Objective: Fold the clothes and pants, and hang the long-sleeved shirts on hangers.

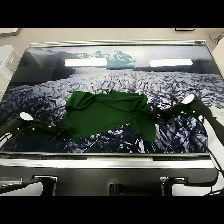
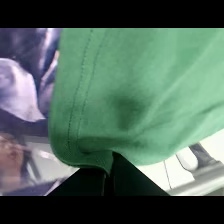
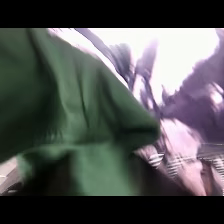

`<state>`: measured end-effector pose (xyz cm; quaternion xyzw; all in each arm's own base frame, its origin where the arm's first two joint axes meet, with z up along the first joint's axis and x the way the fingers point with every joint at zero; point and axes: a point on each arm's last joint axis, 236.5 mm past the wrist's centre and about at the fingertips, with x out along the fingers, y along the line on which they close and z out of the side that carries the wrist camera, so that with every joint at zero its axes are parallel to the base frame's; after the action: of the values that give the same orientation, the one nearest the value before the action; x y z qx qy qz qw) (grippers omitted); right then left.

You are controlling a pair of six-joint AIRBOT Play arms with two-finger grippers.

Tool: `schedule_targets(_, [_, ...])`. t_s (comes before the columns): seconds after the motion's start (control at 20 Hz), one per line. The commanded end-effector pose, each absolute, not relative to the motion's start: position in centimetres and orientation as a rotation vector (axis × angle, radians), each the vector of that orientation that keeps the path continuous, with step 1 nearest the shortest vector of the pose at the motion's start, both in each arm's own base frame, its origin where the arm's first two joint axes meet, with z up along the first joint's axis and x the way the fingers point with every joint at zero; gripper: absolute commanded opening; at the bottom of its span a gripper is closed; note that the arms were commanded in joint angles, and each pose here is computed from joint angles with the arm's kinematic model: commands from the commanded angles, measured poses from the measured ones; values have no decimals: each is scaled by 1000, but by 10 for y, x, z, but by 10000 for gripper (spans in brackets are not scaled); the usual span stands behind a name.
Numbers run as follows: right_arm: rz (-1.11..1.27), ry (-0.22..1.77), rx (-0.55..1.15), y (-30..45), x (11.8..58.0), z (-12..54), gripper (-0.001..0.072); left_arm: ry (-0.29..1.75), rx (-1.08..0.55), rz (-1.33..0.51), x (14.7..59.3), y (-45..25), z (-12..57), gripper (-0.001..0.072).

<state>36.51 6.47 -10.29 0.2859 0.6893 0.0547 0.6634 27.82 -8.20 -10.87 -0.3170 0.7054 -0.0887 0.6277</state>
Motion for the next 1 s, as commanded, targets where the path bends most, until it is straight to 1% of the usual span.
schedule_targets(0.0, [222, 1537, 683, 92, 372, -98, 53, 1556, -722, -219, 289, -83, -92, 25])
schedule_targets(0.05, [272, 1506, 676, 96, 377, -86, 48, 1505, -704, -225, 300, -80, -80, 25])
schedule_targets(0.1, [306, 1454, 631, 95, 385, -67, 46, 1432, -680, -232, 317, -76, -61, 24])
schedule_targets(0.15, [327, 1371, 571, 90, 400, -39, 45, 1322, -641, -245, 341, -70, -30, 24])
schedule_targets(0.2, [350, 1260, 505, 85, 418, 0, 45, 1177, -577, -270, 368, -64, 15, 24])
schedule_targets(0.25, [365, 1122, 431, 80, 435, 52, 46, 1017, -507, -291, 392, -58, 70, 24])
schedule_targets(0.3, [366, 939, 351, 73, 452, 122, 46, 834, -443, -300, 411, -52, 139, 24])
schedule_targets(0.35, [345, 723, 269, 64, 459, 206, 46, 616, -381, -302, 422, -46, 225, 24])
schedule_targets(0.4, [309, 498, 196, 53, 455, 291, 47, 403, -326, -300, 417, -43, 310, 24])
schedule_targets(0.45, [256, 265, 126, 41, 435, 378, 47, 173, -279, -294, 395, -41, 402, 25])
schedule_targets(0.5, [197, 35, 59, 30, 396, 461, 47, -23, -250, -291, 362, -41, 477, 25])
schedule_targets(0.55, [148, -152, 23, 22, 348, 525, 47, -199, -228, -294, 318, -44, 540, 25])
schedule_targets(0.6, [122, -276, 39, 19, 304, 565, 47, -314, -209, -303, 278, -49, 579, 24])
schedule_targets(0.65, [114, -368, 73, 19, 262, 591, 47, -388, -202, -318, 241, -56, 604, 24])
schedule_targets(0.75, [108, -443, 102, 20, 206, 609, 47, -452, -225, -341, 196, -65, 619, 24])
schedule_targets(0.85, [106, -495, 100, 22, 171, 619, 47, -498, -224, -346, 171, -68, 628, 24])
schedule_targets(0.95, [95, -572, 92, 20, 150, 633, 47, -550, -230, -339, 162, -65, 638, 24])
